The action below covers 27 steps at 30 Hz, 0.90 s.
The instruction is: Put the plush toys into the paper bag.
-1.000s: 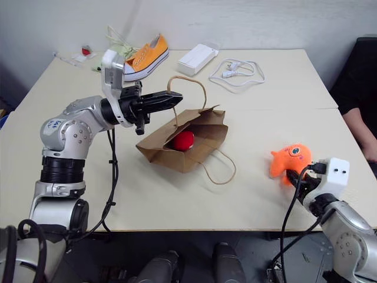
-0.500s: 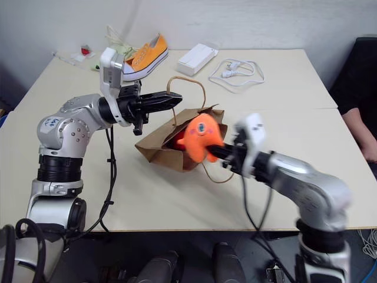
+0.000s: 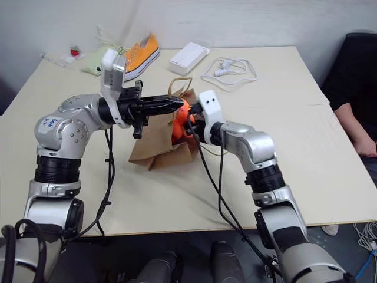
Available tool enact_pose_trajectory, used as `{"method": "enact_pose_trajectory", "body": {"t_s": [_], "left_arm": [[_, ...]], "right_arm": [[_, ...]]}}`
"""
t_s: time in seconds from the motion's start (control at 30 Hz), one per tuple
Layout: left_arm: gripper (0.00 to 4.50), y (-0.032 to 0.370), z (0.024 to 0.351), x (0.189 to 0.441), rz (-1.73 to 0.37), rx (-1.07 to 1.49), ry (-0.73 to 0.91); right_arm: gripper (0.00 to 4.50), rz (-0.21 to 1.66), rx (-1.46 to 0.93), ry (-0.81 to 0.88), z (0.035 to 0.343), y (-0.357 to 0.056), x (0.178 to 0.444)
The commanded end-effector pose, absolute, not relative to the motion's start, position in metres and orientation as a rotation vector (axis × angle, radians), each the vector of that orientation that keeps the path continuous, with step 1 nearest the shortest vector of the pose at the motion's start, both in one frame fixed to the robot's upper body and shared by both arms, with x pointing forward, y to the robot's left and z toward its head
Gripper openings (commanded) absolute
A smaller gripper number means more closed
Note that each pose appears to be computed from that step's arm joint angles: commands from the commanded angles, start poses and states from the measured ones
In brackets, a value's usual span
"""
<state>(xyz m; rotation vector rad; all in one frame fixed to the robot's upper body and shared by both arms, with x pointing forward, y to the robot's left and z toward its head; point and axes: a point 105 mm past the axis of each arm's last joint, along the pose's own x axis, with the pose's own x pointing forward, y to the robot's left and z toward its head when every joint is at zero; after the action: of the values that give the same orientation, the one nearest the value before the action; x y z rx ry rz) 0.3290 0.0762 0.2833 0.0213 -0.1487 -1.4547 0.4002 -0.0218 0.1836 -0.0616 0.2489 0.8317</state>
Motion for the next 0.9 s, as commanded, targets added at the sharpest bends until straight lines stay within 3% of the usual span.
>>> {"method": "enact_pose_trajectory", "body": {"t_s": [0.03, 0.27, 0.37, 0.47, 0.53, 0.7, 0.9], "left_arm": [[0.0, 0.078, 0.3, 0.326, -1.443, 0.056, -0.22], [0.0, 0.083, 0.3, 0.33, -1.426, 0.055, -0.218], [0.0, 0.082, 0.299, 0.331, -1.425, 0.054, -0.218], [0.0, 0.083, 0.297, 0.334, -1.415, 0.051, -0.217], [0.0, 0.085, 0.295, 0.335, -1.405, 0.054, -0.215], [0.0, 0.1, 0.294, 0.335, -1.369, 0.054, -0.195], [0.0, 0.114, 0.299, 0.334, -1.317, 0.044, -0.204]], "right_arm": [[0.01, 0.853, -0.164, 0.231, 0.179, -0.014, 0.403], [0.01, 0.871, -0.204, 0.23, 0.171, -0.015, 0.405], [0.97, 0.912, -0.156, 0.203, 0.182, -0.013, 0.401], [2.04, 1.008, -0.028, 0.151, 0.213, -0.017, 0.381], [2.77, 1.036, 0.025, 0.117, 0.231, -0.031, 0.365], [4.48, 0.935, 0.163, 0.093, 0.241, -0.08, 0.333], [4.48, 0.555, 0.344, 0.22, 0.202, -0.162, 0.319]]}}
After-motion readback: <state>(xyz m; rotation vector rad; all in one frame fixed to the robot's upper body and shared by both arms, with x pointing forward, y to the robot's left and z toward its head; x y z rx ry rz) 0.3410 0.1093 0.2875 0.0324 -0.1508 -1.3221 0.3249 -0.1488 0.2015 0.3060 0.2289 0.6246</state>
